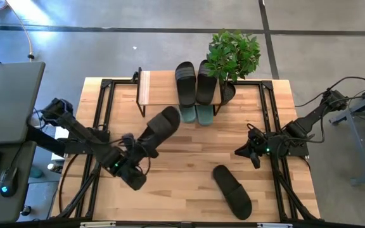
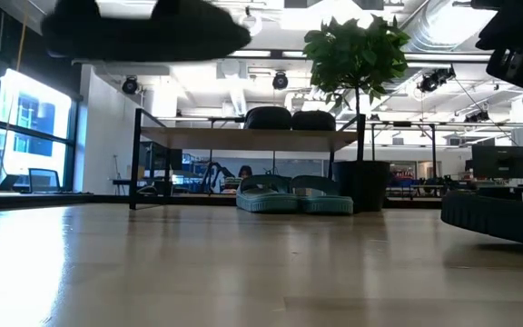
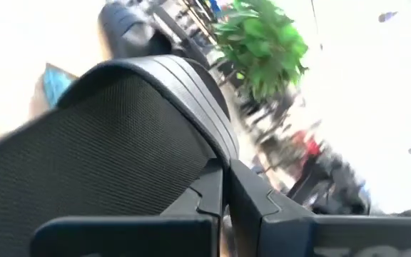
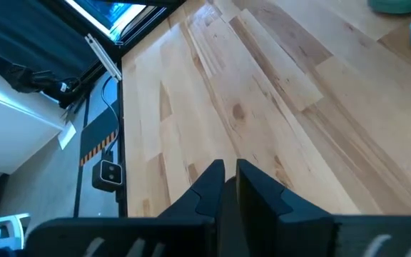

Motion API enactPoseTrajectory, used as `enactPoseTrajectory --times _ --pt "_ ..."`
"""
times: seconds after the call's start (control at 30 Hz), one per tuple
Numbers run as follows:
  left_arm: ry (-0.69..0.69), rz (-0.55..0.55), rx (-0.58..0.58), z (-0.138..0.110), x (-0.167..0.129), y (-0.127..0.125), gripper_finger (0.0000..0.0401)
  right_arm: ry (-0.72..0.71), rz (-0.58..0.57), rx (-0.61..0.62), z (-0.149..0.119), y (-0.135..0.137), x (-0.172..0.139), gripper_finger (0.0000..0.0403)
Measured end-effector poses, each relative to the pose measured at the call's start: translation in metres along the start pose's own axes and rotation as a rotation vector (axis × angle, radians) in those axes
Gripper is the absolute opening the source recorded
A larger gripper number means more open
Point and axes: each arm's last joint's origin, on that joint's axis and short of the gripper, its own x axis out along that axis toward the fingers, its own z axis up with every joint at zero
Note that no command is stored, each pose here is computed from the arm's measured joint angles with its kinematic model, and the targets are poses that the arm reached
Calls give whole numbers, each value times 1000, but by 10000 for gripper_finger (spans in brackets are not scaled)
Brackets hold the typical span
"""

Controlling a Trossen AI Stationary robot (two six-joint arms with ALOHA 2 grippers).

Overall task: Pick and place slides into the shelf
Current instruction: Move the black slipper to the center of the table

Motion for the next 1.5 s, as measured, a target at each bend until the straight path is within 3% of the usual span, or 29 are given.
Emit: enactPoseTrajectory --times 0.17,0.4,0.53,0.8,1.03,1.17,1.4,1.5 --pt "-67 42 -84 -26 29 19 0 3 -3 31 0 0 0 30" --pt "-136 104 -83 -43 65 32 0 26 4 99 -1 0 0 30" --pt "-107 148 -59 -47 77 39 0 31 6 103 -1 0 0 30" --pt "16 187 61 -53 71 45 0 70 -7 81 -4 -3 0 30" --pt "-39 101 167 -54 49 33 0 77 -16 42 -5 -4 0 30" --pt "92 129 243 -57 51 28 0 88 -20 38 -5 -4 0 30" --pt "118 200 186 -67 60 44 0 107 -16 57 -6 -5 0 30" --pt "153 261 214 -71 61 56 0 107 -16 62 -6 -5 0 30"
